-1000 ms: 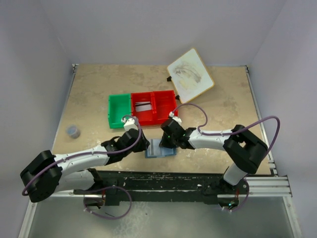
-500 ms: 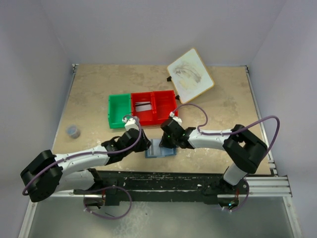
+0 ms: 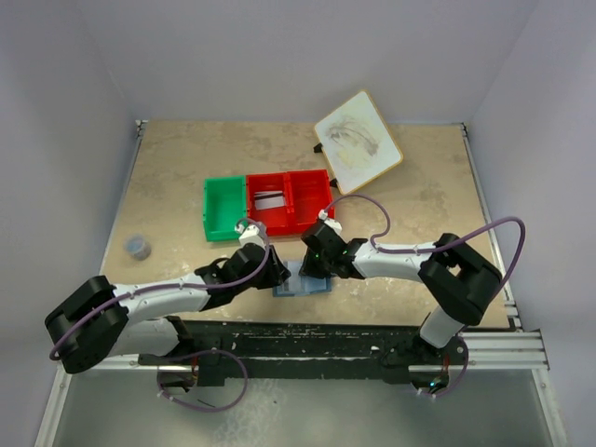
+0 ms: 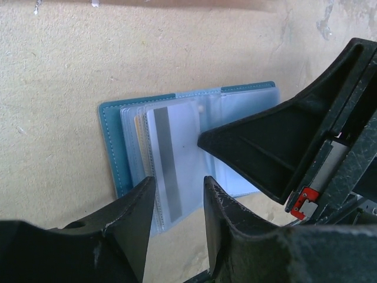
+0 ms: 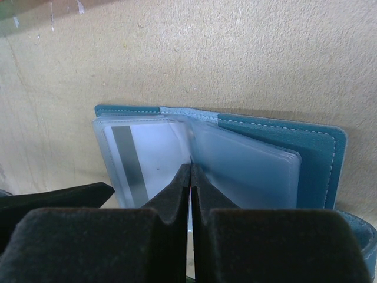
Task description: Take the credit cards out of the card holder
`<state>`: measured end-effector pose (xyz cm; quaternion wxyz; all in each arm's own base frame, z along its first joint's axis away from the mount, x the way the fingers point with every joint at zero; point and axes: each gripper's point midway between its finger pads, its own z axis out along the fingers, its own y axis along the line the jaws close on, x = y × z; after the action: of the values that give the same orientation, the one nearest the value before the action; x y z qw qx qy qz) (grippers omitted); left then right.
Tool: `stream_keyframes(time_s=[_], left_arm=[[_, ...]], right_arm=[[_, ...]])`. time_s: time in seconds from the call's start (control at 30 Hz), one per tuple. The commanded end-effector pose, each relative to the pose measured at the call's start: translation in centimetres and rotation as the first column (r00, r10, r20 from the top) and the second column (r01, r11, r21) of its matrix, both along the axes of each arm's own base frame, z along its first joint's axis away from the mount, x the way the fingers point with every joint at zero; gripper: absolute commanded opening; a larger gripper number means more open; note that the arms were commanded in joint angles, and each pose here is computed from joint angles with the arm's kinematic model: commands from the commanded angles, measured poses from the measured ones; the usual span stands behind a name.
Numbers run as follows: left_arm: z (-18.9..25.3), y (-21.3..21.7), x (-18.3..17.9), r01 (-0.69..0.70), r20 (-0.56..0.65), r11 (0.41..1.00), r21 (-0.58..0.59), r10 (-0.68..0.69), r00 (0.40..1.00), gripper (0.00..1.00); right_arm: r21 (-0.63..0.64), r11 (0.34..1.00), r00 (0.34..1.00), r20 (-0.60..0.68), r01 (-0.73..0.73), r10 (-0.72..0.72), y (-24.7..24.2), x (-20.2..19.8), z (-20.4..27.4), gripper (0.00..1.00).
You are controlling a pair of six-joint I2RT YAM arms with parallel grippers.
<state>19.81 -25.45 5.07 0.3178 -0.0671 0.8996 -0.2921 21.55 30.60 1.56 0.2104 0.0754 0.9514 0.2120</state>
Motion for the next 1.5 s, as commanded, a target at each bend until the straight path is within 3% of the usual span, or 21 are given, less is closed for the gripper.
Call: stream_keyframes(time_s=[0.0,0.83,1.47], left_arm=[[1.0,-0.7,0.5,-0.011,0.019,0.998,-0.066,0.012,1.000,0.37],[0.4,0.1,0.5,-0.051,0.016,0.997,-0.056,0.052,0.999,0.37],[1.6,-2.0,0.3,0.042,0.033,0.993,-0.114,-0.038,0.999,0.36]], right_arm=[[-0.150,0.989,0.998,-0.064,0.008,-0.018,-3.1,-1.5,-3.3,0.02],[-0.153,0.988,0.998,-0.066,0.011,-0.021,-3.2,-1.5,-3.2,0.02],[-0.143,0.990,0.998,-0.067,0.010,-0.020,-2.9,-1.4,-3.1,0.03]])
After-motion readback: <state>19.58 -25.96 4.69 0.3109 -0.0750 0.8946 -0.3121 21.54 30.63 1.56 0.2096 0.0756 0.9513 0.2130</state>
